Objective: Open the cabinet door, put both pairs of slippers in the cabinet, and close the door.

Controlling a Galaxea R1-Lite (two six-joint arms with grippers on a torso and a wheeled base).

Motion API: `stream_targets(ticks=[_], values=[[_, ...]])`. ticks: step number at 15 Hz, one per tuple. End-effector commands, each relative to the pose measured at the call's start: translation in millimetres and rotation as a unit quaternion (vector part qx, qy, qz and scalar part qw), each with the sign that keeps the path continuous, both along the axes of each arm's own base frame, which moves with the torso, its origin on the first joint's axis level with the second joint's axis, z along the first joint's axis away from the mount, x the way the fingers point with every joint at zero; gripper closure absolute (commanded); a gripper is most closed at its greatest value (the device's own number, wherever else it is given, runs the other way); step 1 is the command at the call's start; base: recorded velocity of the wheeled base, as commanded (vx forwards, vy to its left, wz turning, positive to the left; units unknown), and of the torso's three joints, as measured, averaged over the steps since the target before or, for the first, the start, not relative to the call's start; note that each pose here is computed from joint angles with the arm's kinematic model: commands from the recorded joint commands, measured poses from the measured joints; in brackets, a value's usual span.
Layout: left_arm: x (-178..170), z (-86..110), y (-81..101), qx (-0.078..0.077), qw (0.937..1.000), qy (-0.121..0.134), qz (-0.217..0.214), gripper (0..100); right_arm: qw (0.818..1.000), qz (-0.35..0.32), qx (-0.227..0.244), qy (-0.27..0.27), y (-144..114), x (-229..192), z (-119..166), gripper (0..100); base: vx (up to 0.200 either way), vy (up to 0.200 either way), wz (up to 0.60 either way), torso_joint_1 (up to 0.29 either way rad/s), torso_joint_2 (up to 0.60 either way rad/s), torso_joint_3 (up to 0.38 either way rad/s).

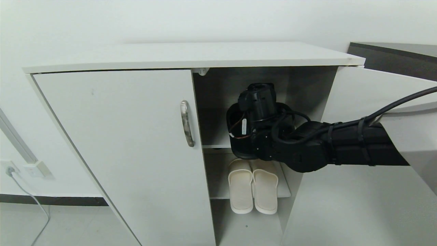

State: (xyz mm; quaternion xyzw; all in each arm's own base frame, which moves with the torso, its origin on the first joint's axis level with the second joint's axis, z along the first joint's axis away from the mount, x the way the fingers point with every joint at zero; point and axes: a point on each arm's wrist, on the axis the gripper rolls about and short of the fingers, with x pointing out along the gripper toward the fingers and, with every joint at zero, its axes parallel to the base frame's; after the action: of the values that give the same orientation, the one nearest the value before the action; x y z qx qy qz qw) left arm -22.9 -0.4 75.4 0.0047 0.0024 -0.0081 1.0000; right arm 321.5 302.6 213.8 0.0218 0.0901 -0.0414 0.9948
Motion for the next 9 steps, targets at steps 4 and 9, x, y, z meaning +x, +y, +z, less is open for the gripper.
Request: stream_targets(ticks=[4, 9], values=[[0.1, -0.1, 0.0, 0.0, 1.0, 0.001, 0.0, 100, 1.0, 0.002, -0.004, 0.007, 2.3, 9.1, -5.6, 100, 0.0, 0.0, 0.0, 0.0, 0.0, 0.0], [0.1, -0.1, 0.0, 0.0, 1.0, 0.001, 0.0, 100, 1.0, 0.009, -0.004, 0.011, 3.6, 12.0, -9.0, 100, 0.0, 0.0, 0.0, 0.0, 0.0, 0.0]])
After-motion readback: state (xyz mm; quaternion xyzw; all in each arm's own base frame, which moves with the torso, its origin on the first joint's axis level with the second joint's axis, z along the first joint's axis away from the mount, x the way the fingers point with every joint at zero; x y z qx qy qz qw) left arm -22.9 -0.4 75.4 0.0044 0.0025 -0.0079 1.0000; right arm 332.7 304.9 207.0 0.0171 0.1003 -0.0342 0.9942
